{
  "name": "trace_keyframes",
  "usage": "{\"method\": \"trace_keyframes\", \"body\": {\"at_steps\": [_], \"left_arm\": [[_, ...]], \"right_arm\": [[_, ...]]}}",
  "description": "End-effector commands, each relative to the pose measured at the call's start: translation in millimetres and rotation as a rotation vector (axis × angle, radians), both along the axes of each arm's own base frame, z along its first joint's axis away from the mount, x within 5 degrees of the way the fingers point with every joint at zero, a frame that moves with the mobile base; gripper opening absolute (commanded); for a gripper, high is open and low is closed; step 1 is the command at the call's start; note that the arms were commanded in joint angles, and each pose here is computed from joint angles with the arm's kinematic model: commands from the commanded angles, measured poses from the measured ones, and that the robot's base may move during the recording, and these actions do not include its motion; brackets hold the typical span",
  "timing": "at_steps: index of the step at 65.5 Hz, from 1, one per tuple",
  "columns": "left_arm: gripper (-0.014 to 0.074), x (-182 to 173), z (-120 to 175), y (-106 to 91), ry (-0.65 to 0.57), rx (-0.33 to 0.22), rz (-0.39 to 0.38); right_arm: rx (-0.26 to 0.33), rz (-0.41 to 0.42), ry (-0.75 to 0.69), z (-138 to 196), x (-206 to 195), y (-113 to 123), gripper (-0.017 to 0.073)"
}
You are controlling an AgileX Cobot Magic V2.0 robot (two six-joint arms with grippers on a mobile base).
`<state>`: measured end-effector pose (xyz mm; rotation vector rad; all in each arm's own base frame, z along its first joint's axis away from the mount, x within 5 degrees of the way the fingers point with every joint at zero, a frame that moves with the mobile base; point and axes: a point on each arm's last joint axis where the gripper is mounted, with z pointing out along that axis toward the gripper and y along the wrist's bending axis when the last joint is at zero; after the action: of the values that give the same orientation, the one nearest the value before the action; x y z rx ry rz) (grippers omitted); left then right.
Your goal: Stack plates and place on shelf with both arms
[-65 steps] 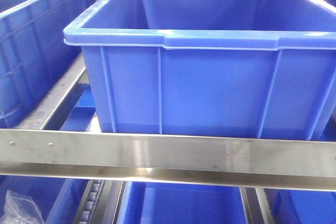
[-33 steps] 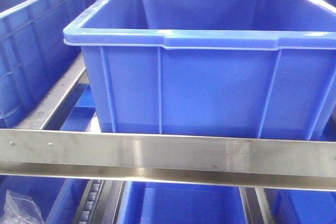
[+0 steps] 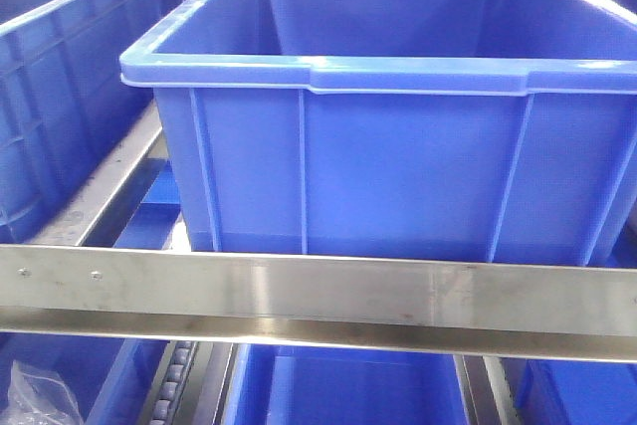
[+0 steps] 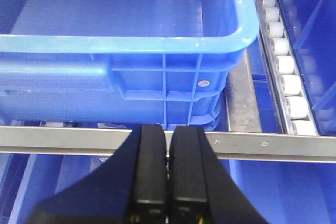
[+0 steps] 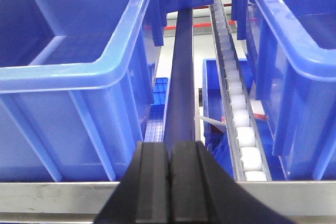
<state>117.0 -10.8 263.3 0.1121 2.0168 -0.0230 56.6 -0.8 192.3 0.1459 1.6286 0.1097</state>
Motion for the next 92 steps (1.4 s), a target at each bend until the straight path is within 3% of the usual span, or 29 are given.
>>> {"method": "trace_keyframes", "body": {"at_steps": [1,16,28,46,54,92], "left_arm": [[0.0088,4.4,15.1,-1.2,-0.1,0.011,-0.017],[0.0088,3.2,16.0,-1.3,-0.107,0.01,-0.018],[0.0088,-11.3,13.0,0.2,-0.182,-0.001,-0.023],[0.0088,-48.8,-29.4,4.1,-0.437,-0.183,0.009],[0.0088,-58.9,-54.0,5.8,-0.497,-0.229,0.025],[0.0088,-62.3,-59.6,6.4,-0.451,-0.223,0.035]], "right_arm": [[-0.016,-0.009,-0.114,9.4,-1.3,-0.7,0.0055],[-0.016,-0.009,-0.114,9.4,-1.3,-0.7,0.0055],[-0.016,-0.009,-0.114,9.4,-1.3,-0.7,0.0055],[-0.016,-0.009,-0.114,9.4,-1.3,-0.7,0.0055],[-0.016,-0.009,-0.114,9.4,-1.3,-0.7,0.0055],[-0.016,-0.009,-0.11,9.0,-1.2,-0.6,0.0055]]}}
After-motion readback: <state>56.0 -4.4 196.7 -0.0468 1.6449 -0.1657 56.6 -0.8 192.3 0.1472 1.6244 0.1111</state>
